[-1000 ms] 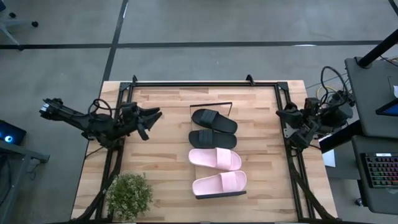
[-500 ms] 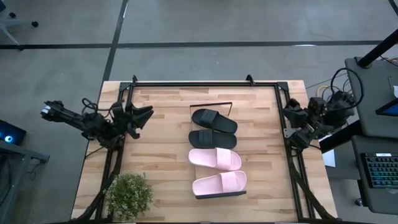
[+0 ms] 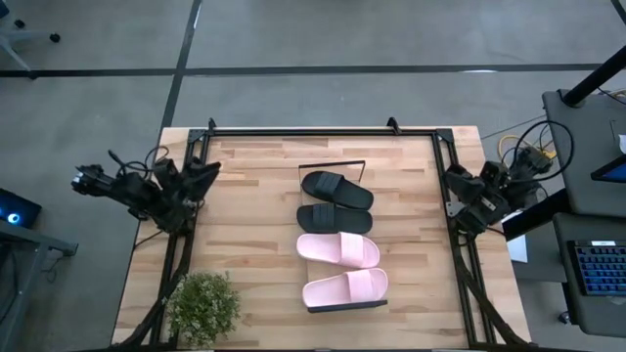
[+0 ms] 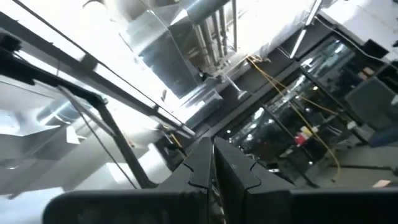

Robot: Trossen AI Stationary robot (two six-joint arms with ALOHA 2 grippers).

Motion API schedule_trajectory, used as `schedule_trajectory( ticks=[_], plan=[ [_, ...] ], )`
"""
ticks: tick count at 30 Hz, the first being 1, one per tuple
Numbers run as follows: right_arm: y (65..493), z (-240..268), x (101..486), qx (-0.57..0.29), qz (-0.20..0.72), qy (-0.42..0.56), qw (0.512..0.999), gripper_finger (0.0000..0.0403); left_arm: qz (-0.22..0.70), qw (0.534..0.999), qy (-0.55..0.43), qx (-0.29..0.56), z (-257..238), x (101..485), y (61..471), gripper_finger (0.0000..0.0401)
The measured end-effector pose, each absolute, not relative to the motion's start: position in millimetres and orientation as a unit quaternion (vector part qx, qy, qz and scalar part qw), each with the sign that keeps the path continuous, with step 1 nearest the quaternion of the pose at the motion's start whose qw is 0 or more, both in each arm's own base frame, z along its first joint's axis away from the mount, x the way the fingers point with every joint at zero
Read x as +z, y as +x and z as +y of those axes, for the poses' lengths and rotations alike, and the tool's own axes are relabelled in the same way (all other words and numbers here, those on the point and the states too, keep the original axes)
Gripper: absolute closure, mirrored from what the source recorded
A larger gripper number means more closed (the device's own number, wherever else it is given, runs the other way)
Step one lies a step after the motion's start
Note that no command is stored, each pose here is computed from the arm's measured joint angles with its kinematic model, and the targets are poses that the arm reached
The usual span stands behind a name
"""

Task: Pick and place slides into the shelf
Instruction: Return to Home Position

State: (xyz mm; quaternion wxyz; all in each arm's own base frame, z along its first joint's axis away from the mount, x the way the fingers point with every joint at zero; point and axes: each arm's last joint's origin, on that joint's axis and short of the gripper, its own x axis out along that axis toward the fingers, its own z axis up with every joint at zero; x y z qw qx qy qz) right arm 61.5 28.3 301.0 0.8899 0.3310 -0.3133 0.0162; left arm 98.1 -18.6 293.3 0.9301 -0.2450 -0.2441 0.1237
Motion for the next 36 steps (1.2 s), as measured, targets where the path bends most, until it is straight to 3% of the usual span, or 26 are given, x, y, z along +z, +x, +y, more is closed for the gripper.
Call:
schedule_trajectory(
  ticks=[6, 19, 36],
  plan=[
    [56, 26, 288, 0.046, -0.337, 0.314, 0.886, 0.0394, -0.257, 0.931, -0.241, 0.093, -18, 296, 92, 0.0276],
    [33, 9, 289, 0.044, -0.413, 0.237, 0.878, 0.0394, -0.236, 0.939, -0.216, 0.123, -19, 292, 99, 0.0276],
    [40, 12, 285, -0.028, -0.373, 0.179, 0.91, 0.0394, -0.238, 0.934, -0.227, 0.141, -18, 292, 97, 0.0276]
  ],
)
